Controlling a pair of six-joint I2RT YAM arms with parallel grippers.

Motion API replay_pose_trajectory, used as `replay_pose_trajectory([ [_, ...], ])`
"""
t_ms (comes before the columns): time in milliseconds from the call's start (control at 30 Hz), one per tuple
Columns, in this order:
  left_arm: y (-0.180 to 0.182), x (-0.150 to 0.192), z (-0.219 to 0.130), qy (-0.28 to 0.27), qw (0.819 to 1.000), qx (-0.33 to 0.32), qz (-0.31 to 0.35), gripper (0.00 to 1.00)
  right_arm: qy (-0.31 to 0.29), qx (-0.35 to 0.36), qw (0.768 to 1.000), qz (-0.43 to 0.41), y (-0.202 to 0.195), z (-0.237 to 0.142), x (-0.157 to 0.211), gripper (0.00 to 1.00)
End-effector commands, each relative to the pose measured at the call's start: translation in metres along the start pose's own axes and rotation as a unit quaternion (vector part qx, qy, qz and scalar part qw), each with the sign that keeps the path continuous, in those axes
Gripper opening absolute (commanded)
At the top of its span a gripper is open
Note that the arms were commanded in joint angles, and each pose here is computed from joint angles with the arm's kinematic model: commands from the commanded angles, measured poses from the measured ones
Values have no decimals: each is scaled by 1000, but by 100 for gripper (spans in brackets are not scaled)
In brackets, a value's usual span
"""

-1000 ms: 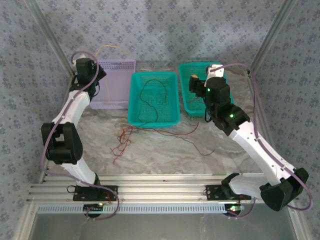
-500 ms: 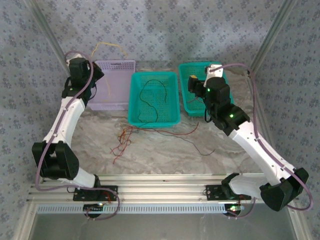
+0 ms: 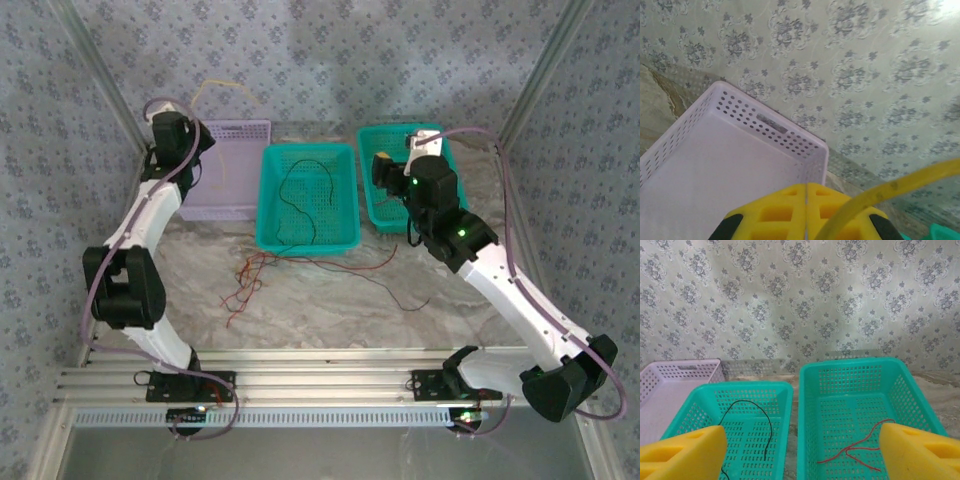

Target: Untangle the cables

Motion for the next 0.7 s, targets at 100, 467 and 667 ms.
replay_pose_trajectory([
  [100, 45, 41, 39, 3, 999, -38, 4, 0, -13, -18, 1000, -7, 8, -9, -3, 81],
  [467, 121, 129, 90, 121, 981, -151, -2, 0, -14, -70, 996, -47, 45, -28, -4, 81],
  [667, 130, 129, 98, 140, 972, -186, -16, 6, 3, -84, 994, -71, 59, -28, 7, 82],
])
Point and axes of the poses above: each hand's point on the last joint's axis, 136 mm out from that joint toward the fingers, its own z axis out along the fingers, its own y axis along the line the jaws close on, x = y × z, the point moved 2 cm from there along -z, back along the fingers, and after that the axes turned 2 degrees about z, right-handed, at the moved point
